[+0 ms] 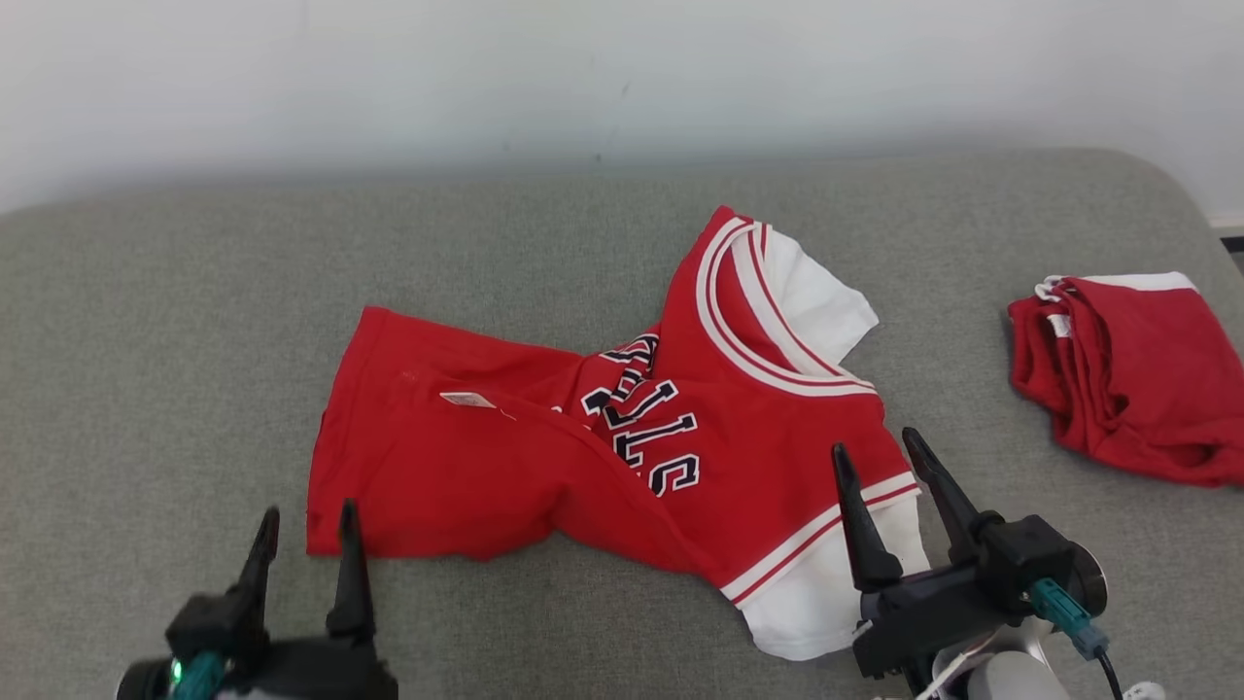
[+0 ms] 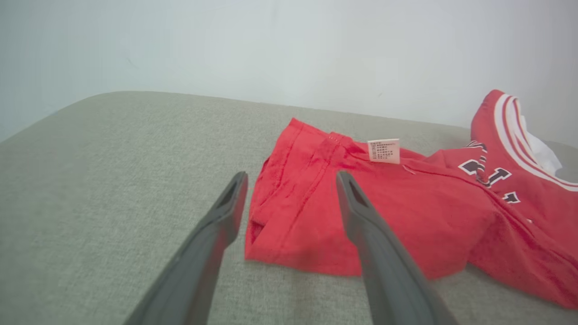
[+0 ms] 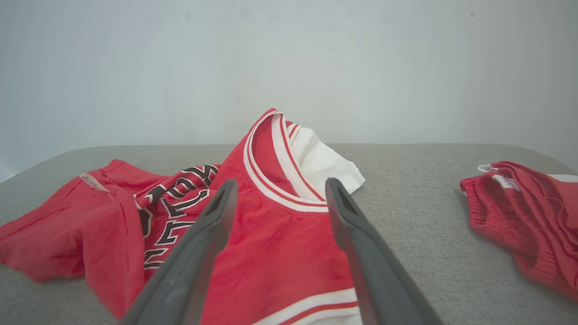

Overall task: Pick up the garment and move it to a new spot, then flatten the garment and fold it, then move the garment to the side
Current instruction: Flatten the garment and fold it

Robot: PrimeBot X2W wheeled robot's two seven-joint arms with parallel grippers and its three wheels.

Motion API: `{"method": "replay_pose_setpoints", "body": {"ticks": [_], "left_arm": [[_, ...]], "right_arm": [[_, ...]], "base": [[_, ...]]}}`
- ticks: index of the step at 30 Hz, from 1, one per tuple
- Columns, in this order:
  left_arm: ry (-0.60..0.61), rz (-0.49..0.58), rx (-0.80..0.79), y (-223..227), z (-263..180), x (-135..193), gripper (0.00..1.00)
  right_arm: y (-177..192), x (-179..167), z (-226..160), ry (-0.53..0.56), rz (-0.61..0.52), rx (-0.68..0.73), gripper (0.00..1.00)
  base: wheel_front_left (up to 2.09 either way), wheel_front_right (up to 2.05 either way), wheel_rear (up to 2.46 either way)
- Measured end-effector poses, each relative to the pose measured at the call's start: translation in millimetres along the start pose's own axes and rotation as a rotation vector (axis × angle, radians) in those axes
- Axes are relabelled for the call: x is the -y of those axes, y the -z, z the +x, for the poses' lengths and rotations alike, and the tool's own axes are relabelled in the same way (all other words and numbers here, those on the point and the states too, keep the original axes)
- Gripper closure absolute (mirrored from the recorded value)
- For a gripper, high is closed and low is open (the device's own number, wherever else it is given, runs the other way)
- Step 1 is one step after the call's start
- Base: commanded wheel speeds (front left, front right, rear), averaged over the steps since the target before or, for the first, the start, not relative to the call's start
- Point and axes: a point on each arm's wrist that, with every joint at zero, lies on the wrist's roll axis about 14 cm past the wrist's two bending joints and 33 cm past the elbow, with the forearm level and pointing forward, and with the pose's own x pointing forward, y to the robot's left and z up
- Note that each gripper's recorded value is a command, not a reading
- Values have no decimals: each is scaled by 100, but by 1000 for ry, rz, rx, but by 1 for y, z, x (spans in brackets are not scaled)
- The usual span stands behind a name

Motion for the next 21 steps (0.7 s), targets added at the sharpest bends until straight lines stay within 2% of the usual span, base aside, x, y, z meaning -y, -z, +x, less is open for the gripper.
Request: {"method": "replay_pose_setpoints", "body": {"ticks": [6, 13, 21], "left_arm": [[88, 31, 13, -8, 45, 22, 0], [135, 50, -77, 13, 104, 29, 0], [190, 50, -144, 34, 123, 42, 0]], "right_arm": [[10, -11, 17, -31, 7, -21, 0], [39, -13, 33, -44, 18, -87, 0], [58, -12, 35, -36, 29, -135, 0]], "base": [[0, 0, 0], [0, 0, 0], [0, 0, 0]]}}
